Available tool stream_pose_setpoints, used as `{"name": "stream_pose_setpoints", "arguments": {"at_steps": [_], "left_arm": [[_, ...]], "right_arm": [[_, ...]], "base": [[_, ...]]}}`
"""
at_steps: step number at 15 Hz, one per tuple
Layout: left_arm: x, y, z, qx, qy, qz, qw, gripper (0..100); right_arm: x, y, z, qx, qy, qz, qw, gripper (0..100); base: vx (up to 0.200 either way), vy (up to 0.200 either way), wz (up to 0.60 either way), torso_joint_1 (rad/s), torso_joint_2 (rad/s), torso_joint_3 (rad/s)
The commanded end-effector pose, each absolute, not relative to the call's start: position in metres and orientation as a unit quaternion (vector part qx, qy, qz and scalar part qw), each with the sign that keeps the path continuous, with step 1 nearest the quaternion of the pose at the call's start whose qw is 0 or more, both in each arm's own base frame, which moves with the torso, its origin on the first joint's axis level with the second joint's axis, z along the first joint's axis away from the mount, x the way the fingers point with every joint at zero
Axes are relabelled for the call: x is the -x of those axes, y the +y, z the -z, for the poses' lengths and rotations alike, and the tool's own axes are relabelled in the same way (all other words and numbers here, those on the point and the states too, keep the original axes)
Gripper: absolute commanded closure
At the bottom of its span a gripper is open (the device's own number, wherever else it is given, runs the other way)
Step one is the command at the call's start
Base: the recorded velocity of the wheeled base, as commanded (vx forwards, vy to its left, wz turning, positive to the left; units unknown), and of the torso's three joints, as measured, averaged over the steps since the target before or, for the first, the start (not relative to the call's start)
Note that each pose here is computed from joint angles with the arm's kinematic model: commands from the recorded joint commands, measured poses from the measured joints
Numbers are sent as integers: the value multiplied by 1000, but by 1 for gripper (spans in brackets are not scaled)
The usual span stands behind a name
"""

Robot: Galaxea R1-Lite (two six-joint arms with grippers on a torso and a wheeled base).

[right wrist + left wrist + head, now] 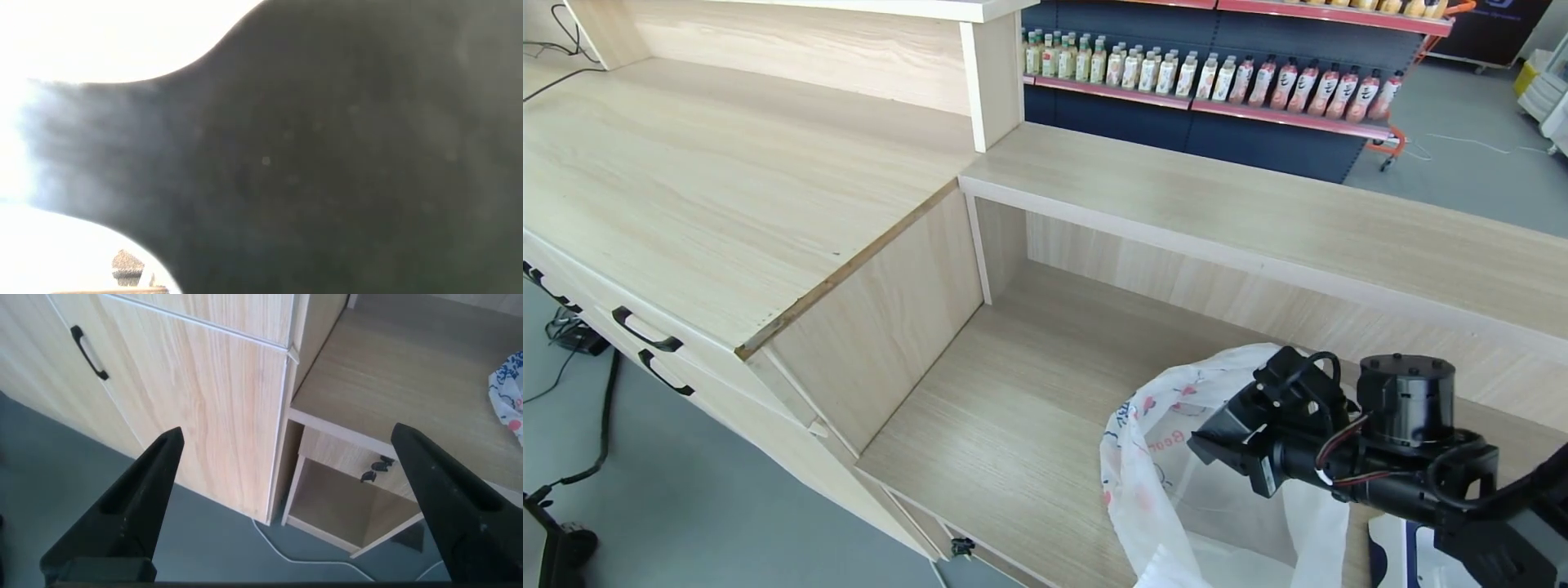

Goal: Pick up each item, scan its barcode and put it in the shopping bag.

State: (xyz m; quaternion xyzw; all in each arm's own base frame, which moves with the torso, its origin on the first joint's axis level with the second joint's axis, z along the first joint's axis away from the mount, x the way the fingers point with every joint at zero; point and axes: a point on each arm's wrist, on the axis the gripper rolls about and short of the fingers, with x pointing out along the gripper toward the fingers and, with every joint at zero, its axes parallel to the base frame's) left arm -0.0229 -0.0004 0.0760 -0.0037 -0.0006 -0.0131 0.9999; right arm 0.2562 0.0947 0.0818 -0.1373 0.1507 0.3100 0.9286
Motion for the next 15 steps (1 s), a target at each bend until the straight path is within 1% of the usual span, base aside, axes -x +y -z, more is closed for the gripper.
{"name": "stream_pose_setpoints", "arguments": {"at_steps": [1, 8, 15], "left_arm": [[23, 0, -76, 4, -1, 14, 1000, 0], [23, 0, -76, 4, -1, 13, 1000, 0], [23, 0, -76, 4, -1, 13, 1000, 0]], "right_arm": [[-261, 99, -51, 137, 197, -317, 918, 100], [-267, 104, -39, 116, 181, -329, 919, 100], [-262, 78, -23, 107, 214, -294, 926, 100]], "base": [[0, 0, 0, 0, 0, 0], [0, 0, 0, 0, 0, 0], [0, 0, 0, 0, 0, 0]]}}
